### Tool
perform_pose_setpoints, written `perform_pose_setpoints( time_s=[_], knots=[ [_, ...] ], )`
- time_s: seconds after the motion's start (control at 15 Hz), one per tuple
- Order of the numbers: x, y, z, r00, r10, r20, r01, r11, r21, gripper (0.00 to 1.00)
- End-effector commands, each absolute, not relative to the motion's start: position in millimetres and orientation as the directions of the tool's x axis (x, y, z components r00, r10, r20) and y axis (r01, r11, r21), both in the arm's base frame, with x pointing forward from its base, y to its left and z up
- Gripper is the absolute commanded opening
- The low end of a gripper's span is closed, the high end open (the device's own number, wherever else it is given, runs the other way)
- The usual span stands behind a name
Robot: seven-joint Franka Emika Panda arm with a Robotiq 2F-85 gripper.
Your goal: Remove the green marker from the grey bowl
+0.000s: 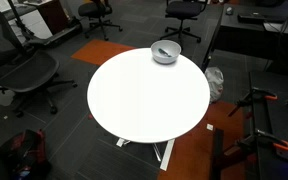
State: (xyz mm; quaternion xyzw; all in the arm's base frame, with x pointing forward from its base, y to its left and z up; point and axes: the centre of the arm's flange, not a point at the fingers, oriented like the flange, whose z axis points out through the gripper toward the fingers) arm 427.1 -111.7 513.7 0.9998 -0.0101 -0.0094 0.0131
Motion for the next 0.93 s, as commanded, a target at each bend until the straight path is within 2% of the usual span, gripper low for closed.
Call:
perform_pose_setpoints(
  time_s=[0.0,0.4,0.87],
  knots=[
    [427.1,-111.7,513.7,1.000,-0.020,-0.018,-0.020,-0.999,0.026,1.00],
    [427.1,-111.7,513.7,1.000,-0.020,-0.018,-0.020,-0.999,0.026,1.00],
    [466.6,-135.5,481.0,0.997,-0.079,0.022,-0.079,-0.996,0.028,1.00]
  ],
)
